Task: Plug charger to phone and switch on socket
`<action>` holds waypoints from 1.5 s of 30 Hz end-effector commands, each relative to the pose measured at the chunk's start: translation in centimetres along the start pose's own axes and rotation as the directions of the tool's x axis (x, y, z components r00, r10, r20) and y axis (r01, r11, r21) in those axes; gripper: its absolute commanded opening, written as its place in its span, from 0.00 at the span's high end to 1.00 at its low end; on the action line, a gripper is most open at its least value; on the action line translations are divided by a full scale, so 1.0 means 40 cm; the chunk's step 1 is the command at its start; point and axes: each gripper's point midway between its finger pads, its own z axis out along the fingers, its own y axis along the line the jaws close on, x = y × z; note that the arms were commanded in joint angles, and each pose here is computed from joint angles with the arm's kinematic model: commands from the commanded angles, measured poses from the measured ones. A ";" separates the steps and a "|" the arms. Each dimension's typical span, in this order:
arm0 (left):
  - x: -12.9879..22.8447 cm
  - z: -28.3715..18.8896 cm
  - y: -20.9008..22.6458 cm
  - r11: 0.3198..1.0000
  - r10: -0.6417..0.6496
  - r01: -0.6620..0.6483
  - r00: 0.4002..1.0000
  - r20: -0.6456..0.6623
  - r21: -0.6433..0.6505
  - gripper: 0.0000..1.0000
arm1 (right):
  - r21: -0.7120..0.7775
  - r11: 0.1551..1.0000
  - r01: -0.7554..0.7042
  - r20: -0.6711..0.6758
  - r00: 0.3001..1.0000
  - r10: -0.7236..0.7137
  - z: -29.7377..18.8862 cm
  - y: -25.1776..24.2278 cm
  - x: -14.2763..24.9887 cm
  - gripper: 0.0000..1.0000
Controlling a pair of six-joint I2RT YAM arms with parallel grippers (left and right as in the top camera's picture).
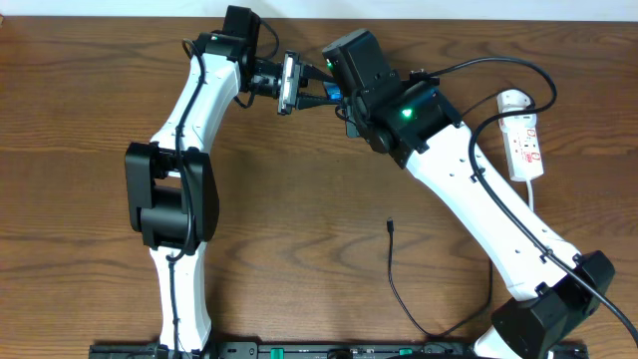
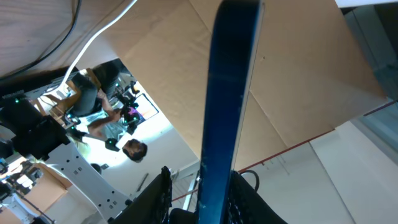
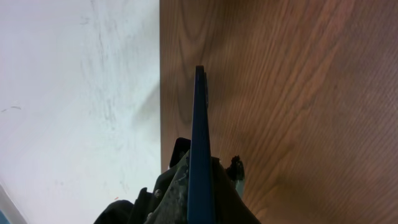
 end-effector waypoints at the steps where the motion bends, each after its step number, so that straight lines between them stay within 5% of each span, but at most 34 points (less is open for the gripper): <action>1: 0.051 -0.005 -0.025 1.000 0.025 -0.025 0.999 -0.021 0.012 0.70 | -0.054 0.998 -0.019 0.008 1.000 0.020 -0.039 0.028 0.002 0.98; 9: 0.051 -0.005 -0.025 1.000 0.025 -0.025 0.999 -0.021 0.012 0.88 | -0.054 0.998 -0.021 0.004 1.000 0.022 -0.041 0.026 0.009 0.98; 18: 0.051 -0.005 -0.025 1.000 0.025 -0.025 0.999 -0.021 0.012 0.93 | -0.060 0.998 0.003 0.000 1.000 -0.003 -0.042 0.029 0.013 0.98; 20: 0.051 -0.005 -0.025 1.000 0.025 -0.025 0.999 -0.021 0.012 0.93 | -0.065 0.998 0.026 -0.001 1.000 -0.026 -0.042 0.032 0.016 0.89; 25: 0.050 -0.005 -0.025 1.000 0.026 -0.026 0.999 -0.020 0.013 0.93 | -0.072 0.992 0.101 0.016 0.995 -0.100 -0.042 0.037 0.009 0.32; 32: 0.031 -0.005 -0.027 0.997 0.072 -0.072 0.997 0.020 0.000 0.93 | -0.082 0.949 0.305 0.092 0.950 -0.298 -0.058 0.072 -0.065 0.07; 39: -0.018 -0.009 -0.024 0.966 0.258 -0.253 0.959 0.116 -0.055 0.93 | -0.049 0.788 0.614 0.165 0.783 -0.600 -0.124 0.112 -0.178 0.01; 45: -0.027 -0.009 -0.025 0.834 0.552 -0.543 0.827 0.108 -0.104 0.93 | 0.175 0.453 0.874 0.079 0.446 -0.892 -0.141 0.032 -0.294 0.01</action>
